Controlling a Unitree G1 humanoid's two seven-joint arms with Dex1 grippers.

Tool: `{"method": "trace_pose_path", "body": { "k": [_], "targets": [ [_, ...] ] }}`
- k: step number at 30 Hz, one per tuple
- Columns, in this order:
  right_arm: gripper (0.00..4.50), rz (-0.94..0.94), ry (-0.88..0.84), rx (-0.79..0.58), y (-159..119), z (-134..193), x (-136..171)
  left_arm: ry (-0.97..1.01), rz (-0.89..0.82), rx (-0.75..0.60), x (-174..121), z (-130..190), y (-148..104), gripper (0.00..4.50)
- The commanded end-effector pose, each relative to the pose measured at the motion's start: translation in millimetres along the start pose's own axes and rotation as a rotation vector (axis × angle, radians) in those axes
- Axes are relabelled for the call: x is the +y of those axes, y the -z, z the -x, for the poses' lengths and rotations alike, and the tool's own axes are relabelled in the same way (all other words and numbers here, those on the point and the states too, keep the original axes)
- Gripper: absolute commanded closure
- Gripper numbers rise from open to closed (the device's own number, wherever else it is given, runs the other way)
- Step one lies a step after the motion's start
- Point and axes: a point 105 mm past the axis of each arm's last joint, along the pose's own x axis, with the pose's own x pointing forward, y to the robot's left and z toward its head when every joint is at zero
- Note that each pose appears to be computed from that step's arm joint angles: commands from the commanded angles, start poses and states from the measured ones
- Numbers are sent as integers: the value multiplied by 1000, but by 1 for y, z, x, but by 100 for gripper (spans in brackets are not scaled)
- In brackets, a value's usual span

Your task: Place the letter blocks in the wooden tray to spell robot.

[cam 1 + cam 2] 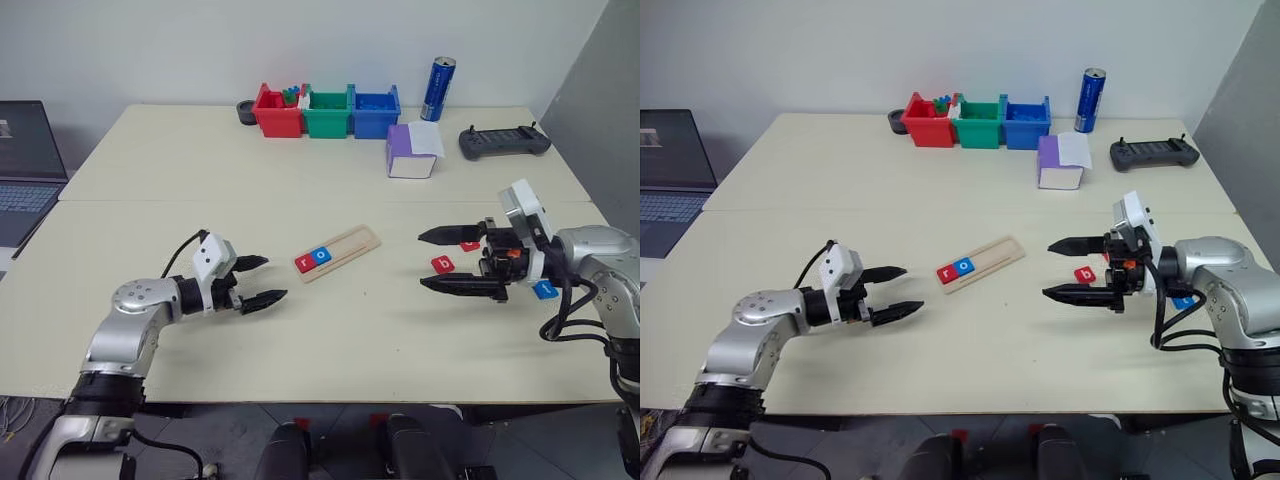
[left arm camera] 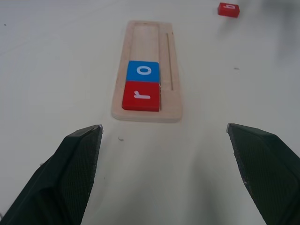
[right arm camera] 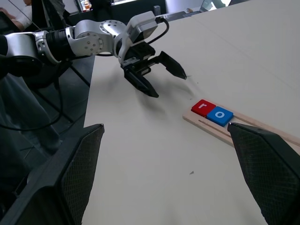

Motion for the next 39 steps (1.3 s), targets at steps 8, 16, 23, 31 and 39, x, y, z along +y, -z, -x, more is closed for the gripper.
{"method": "trace_pose_path", "body": {
  "k": [8,16,23,31,39],
  "targets": [
    [2,30,-28,-34,-9,-11,10,54,-72,2,8,-34,-1,0],
    [2,30,-17,-40,-8,-11,9,36,-115,20,7,-50,9,0],
    [2,37,-11,-51,-11,-12,6,-1,-119,13,9,-65,9,0],
    [2,41,-9,-51,-11,-12,5,9,-127,-16,10,-72,-1,0],
    [2,36,3,-50,-9,-11,5,33,-126,-48,19,-65,-14,0]
  ]
}}
